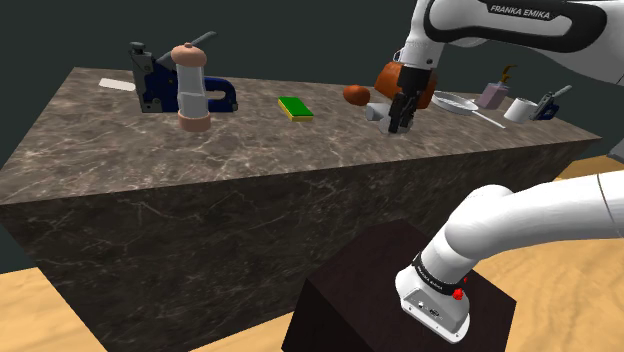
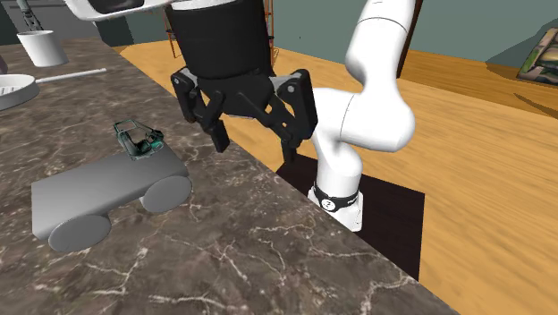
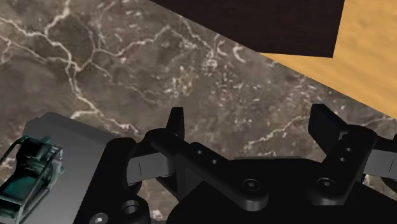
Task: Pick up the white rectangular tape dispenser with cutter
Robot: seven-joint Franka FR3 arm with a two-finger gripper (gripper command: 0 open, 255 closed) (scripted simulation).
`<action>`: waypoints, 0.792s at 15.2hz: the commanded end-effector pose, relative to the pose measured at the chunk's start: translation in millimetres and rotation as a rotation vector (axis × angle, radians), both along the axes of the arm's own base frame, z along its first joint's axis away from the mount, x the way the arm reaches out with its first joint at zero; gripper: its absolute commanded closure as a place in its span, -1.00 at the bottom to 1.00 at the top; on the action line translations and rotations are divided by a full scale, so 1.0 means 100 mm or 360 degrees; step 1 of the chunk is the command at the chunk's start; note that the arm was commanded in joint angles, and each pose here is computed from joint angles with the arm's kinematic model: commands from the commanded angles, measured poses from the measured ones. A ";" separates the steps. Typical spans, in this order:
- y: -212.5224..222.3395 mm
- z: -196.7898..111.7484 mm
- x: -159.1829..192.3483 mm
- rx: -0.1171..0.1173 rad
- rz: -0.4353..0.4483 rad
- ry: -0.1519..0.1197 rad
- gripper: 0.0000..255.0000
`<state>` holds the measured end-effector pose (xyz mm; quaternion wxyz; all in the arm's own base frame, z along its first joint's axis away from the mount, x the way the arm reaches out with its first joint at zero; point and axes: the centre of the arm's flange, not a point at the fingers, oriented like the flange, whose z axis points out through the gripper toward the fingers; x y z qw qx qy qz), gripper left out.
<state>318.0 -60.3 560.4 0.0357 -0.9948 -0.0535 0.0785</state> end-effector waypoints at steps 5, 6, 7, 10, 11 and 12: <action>-0.64 0.23 0.19 -0.0061 0.0018 -0.0103 -1.00; -0.74 0.27 0.22 -0.0071 0.0020 -0.0121 -1.00; -0.85 0.31 0.25 -0.0080 0.0023 -0.0138 -1.00; -1.16 0.44 0.35 -0.0110 0.0031 -0.0189 -1.00; -1.27 0.49 0.38 -0.0120 0.0034 -0.0206 -1.00; -1.37 0.53 0.41 -0.0129 0.0036 -0.0224 -1.00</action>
